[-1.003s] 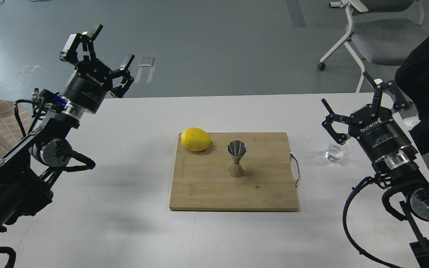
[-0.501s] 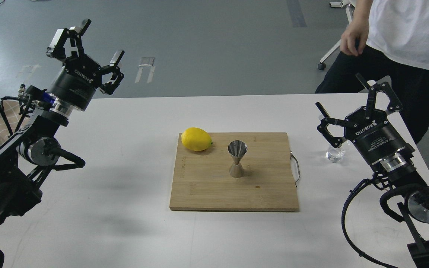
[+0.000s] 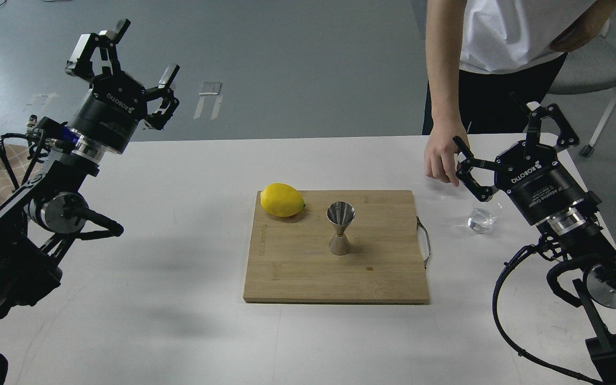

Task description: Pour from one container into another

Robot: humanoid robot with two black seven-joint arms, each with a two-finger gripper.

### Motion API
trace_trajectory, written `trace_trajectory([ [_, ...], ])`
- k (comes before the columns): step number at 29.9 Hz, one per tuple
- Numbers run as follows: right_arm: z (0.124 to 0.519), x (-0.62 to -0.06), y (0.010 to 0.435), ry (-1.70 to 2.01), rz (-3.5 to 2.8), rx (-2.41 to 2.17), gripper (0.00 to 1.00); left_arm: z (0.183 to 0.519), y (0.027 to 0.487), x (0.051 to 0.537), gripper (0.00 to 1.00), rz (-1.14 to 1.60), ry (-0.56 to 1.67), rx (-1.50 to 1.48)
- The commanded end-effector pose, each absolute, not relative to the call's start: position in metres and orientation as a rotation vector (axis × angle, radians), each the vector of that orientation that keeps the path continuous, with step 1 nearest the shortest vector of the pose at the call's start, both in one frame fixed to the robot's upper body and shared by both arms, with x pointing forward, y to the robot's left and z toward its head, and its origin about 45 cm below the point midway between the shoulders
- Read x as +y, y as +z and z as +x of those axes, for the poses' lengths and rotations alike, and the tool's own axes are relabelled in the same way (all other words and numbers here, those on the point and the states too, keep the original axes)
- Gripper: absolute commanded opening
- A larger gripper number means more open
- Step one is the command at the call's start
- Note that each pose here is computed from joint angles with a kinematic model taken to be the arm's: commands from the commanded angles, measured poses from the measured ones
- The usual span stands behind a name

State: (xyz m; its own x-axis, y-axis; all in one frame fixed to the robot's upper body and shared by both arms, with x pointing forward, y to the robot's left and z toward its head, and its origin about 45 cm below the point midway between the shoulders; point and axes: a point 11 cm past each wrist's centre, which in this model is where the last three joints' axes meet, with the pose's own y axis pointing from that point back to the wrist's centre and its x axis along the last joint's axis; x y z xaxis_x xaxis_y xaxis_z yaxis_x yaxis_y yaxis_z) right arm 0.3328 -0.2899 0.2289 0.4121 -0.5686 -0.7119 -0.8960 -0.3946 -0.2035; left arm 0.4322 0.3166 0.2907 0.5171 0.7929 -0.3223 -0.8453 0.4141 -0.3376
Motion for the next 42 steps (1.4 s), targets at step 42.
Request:
trace_trajectory([
  [42, 0.323, -0.350, 0.240, 0.631, -1.927, 1.353, 1.00, 0.399, 0.299, 0.356, 0.98, -0.390, 1.038, 0.068],
])
